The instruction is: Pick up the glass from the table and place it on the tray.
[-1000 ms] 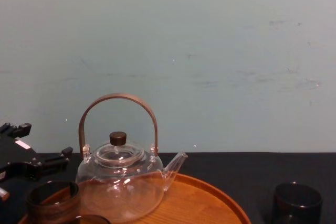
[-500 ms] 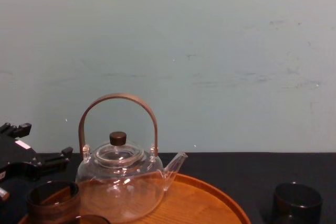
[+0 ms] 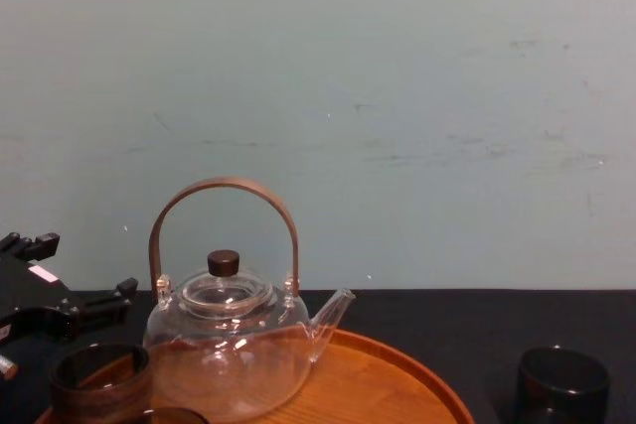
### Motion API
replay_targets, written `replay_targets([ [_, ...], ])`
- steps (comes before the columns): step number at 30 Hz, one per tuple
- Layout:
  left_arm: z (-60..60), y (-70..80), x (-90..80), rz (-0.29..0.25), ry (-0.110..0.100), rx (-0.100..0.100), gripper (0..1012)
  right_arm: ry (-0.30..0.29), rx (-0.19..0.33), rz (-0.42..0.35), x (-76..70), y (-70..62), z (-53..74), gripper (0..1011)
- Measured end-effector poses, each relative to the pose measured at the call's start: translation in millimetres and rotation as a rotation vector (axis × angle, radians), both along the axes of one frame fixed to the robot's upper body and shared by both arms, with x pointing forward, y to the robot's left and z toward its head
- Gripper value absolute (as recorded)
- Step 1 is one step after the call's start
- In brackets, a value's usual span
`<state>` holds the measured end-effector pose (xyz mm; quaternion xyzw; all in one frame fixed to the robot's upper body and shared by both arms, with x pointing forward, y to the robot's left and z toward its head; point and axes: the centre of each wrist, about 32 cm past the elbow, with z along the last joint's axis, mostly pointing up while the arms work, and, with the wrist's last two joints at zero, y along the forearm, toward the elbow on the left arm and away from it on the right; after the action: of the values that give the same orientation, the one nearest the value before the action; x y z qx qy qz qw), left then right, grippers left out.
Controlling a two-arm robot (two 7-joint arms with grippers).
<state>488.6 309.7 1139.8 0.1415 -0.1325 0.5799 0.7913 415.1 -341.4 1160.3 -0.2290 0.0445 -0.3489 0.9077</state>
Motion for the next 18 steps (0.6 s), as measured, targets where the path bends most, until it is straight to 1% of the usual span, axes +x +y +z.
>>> replay_targets([
  [8, 0.0, 0.0, 0.0, 0.000, 0.000, 0.000, 1001, -0.013, 0.026, 0.000, 1.6, -1.4, 2.9, 903],
  [12, 0.0, 0.0, 0.0, 0.000, 0.000, 0.000, 1001, -0.043, 0.038, 0.008, 6.0, -0.7, 9.2, 904],
  [13, 0.0, 0.0, 0.0, 0.000, 0.000, 0.000, 1001, -0.043, 0.038, 0.008, 6.0, -0.7, 9.2, 904],
  [18, 0.0, 0.0, 0.0, 0.000, 0.000, 0.000, 1001, -0.091, 0.047, 0.025, 16.6, 2.0, 17.9, 904],
])
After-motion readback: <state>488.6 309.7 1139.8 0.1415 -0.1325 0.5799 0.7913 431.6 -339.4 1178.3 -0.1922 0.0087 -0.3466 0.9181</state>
